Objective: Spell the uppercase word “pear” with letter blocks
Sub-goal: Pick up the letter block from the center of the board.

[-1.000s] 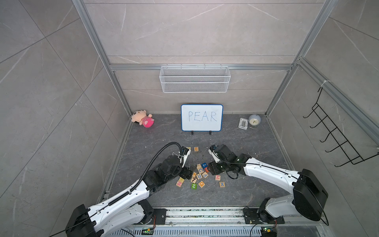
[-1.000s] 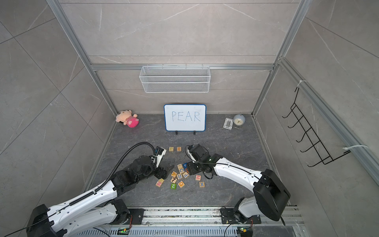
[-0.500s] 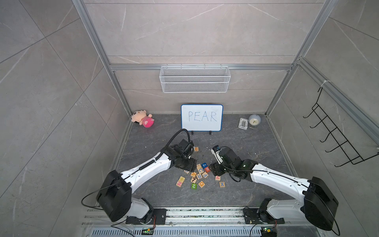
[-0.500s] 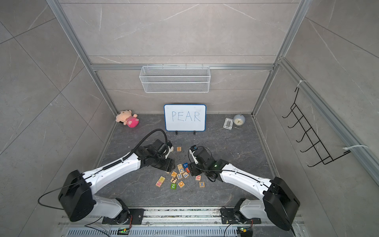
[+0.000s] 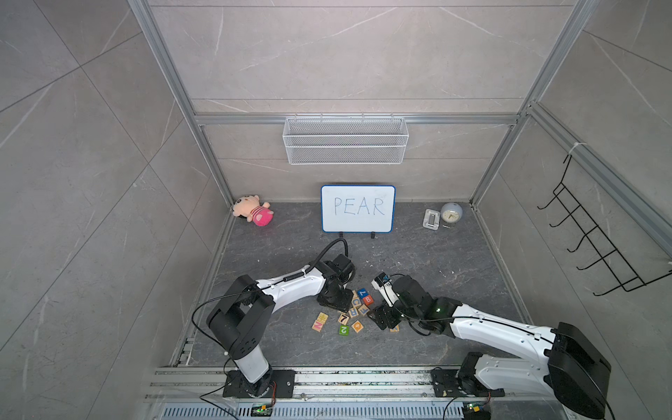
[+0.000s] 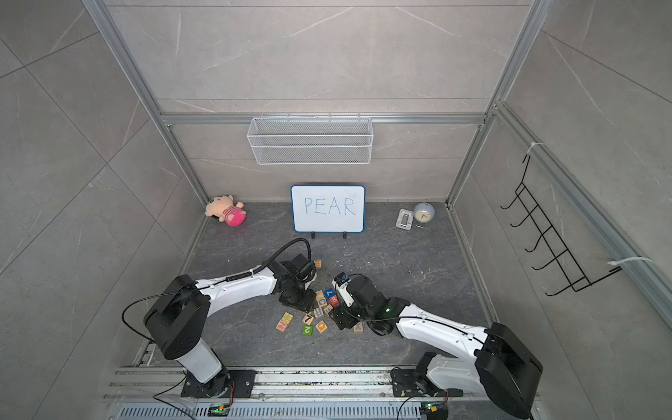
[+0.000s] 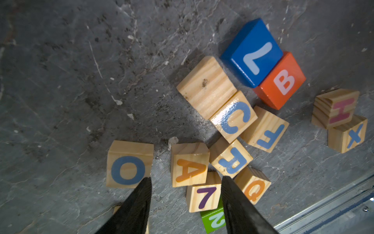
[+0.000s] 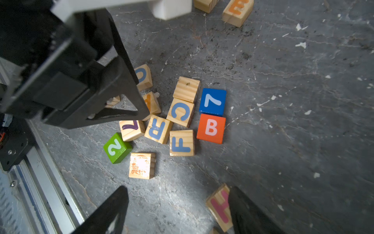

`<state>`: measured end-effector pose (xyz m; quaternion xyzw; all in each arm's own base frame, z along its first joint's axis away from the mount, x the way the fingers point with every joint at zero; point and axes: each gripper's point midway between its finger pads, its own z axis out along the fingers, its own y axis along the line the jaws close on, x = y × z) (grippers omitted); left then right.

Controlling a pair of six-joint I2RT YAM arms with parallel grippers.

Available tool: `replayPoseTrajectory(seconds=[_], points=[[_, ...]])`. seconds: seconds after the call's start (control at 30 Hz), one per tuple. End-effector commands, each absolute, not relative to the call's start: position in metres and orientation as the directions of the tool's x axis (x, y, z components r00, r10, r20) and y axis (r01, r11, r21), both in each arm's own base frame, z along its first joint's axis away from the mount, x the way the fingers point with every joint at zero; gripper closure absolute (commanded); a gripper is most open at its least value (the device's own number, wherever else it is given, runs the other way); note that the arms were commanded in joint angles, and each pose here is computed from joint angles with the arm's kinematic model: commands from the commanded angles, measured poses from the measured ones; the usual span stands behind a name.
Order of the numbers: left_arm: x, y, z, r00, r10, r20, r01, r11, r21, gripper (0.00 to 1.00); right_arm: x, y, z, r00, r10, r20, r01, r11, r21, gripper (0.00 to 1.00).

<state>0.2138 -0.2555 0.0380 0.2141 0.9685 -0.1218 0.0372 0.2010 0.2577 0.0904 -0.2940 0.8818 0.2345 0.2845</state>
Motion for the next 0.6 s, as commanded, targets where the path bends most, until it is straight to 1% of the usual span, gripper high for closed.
replayPoseTrajectory(seconds=[0.0, 0.23, 0.4, 0.47, 0.57], points=[[0.222, -0.264, 0.038, -0.904, 0.401, -0.148, 0.425, 0.882, -0.203, 0.44, 0.202, 0.26, 0.098, -0.657, -0.356, -0.665, -0.649, 0.716, 0.257, 0.2], [0.223, -0.257, 0.024, -0.908, 0.393, -0.147, 0.412, 0.9, -0.144, 0.46, 0.202, 0.26, 0.101, -0.656, -0.359, -0.664, -0.65, 0.716, 0.255, 0.2], [0.225, -0.248, 0.022, -0.915, 0.378, -0.144, 0.393, 0.914, -0.101, 0.5, 0.202, 0.257, 0.105, -0.65, -0.352, -0.673, -0.646, 0.722, 0.246, 0.2], [0.225, -0.245, 0.022, -0.916, 0.374, -0.145, 0.389, 0.917, -0.088, 0.53, 0.202, 0.256, 0.106, -0.65, -0.35, -0.675, -0.645, 0.724, 0.246, 0.2], [0.225, -0.243, 0.024, -0.916, 0.375, -0.146, 0.388, 0.918, -0.078, 0.54, 0.202, 0.255, 0.106, -0.652, -0.349, -0.673, -0.642, 0.726, 0.246, 0.2]])
